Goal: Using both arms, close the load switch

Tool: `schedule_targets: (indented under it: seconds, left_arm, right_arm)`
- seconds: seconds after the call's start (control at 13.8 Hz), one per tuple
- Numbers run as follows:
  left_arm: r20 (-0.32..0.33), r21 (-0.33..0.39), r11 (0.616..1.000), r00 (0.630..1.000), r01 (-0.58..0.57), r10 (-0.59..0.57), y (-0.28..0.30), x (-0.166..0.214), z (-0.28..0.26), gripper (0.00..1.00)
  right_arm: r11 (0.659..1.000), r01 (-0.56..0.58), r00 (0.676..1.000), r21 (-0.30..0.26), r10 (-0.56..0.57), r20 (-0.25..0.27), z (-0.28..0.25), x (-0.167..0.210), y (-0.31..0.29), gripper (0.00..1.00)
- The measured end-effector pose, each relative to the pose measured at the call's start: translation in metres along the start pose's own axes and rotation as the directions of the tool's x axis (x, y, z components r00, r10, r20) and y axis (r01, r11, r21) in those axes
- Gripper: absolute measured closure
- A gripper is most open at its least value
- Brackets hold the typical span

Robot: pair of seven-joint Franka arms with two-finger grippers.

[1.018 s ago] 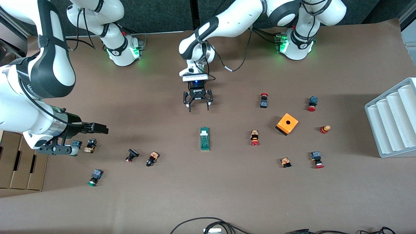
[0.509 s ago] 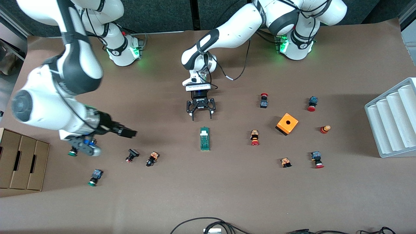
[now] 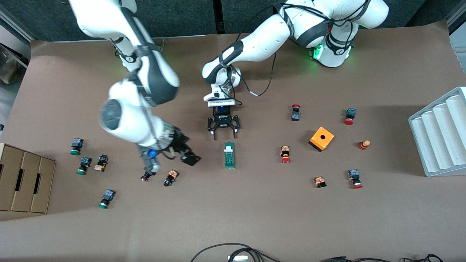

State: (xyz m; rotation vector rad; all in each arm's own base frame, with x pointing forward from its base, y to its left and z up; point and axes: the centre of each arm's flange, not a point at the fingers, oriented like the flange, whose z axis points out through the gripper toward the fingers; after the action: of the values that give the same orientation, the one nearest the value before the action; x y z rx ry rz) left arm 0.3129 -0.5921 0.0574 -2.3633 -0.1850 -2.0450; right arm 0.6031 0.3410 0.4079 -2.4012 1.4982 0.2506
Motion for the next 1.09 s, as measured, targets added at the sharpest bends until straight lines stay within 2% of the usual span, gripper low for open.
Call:
schedule_targets:
  seconds: [0.22, 0.44, 0.8, 1.09]
  left_arm:
    - [-0.004, 0.003, 1.0, 1.0, 0.018, -0.018, 0.003, 0.002, 0.002, 0.02]
    - [-0.01, -0.002, 1.0, 1.0, 0.016, -0.016, 0.002, 0.001, 0.004, 0.01]
    - [-0.042, -0.046, 0.999, 0.999, -0.012, 0.011, -0.004, -0.009, 0.015, 0.01]
    - [-0.054, -0.057, 0.998, 0.998, -0.034, 0.031, -0.007, -0.014, 0.014, 0.01]
  right_arm:
    - [0.993, -0.103, 0.994, 0.052, 0.105, -0.034, 0.054, -0.046, -0.004, 0.0]
    - [0.985, -0.159, 0.985, 0.069, 0.163, -0.056, 0.096, -0.073, 0.001, 0.02]
    - [0.976, -0.214, 0.973, 0.03, 0.216, -0.079, 0.136, -0.088, 0.017, 0.13]
    - [0.978, -0.209, 0.974, -0.007, 0.208, -0.087, 0.154, -0.098, 0.033, 0.15]
